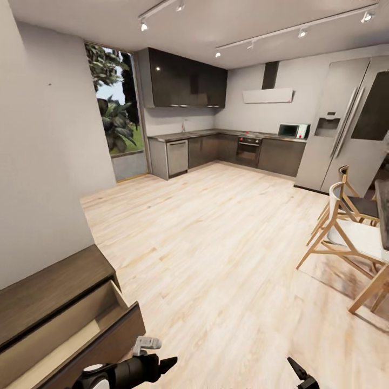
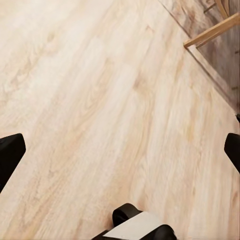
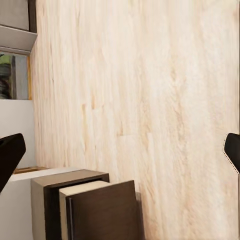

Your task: Place each of the two pumpkins and all three candles from the living room inside a cabinet in the living room (use any cabinet), then make sure every cabinet is closed, and position the cauldron so it is next to a table in the living room.

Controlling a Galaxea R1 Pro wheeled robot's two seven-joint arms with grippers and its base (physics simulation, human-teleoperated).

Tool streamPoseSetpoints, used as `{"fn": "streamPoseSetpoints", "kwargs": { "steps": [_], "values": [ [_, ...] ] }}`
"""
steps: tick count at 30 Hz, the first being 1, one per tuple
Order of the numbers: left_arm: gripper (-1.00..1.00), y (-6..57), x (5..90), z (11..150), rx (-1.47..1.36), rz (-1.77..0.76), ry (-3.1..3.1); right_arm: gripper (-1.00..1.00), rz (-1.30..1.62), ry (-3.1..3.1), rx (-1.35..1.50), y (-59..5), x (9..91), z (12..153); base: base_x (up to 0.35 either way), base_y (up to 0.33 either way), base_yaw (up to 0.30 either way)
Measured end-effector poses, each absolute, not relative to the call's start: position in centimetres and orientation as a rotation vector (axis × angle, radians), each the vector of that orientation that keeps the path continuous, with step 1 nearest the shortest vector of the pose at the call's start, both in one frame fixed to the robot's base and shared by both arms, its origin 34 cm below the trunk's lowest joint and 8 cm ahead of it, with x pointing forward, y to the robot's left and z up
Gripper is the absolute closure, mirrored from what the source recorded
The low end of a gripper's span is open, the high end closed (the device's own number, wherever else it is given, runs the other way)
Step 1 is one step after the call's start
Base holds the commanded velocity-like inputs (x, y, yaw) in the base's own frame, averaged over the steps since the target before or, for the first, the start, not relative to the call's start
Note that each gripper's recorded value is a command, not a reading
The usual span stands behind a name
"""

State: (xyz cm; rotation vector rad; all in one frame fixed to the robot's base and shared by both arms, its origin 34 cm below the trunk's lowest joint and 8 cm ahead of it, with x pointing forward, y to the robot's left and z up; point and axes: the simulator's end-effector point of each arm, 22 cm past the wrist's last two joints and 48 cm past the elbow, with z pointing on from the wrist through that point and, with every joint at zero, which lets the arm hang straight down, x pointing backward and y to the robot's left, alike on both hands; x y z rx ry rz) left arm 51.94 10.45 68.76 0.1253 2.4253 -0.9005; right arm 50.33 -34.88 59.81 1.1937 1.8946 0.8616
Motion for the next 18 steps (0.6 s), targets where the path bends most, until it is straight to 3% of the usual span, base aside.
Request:
{"fn": "streamPoseSetpoints", "kwargs": {
  "steps": [18],
  "values": [
    [-1.00, 10.51, 51.52, 67.72, 0.109, -0.901, 2.450, -1.00, 0.856, 1.907, 1.203, -34.88, 49.95, 59.29, 0.000, 0.000, -0.244]
  ]
}}
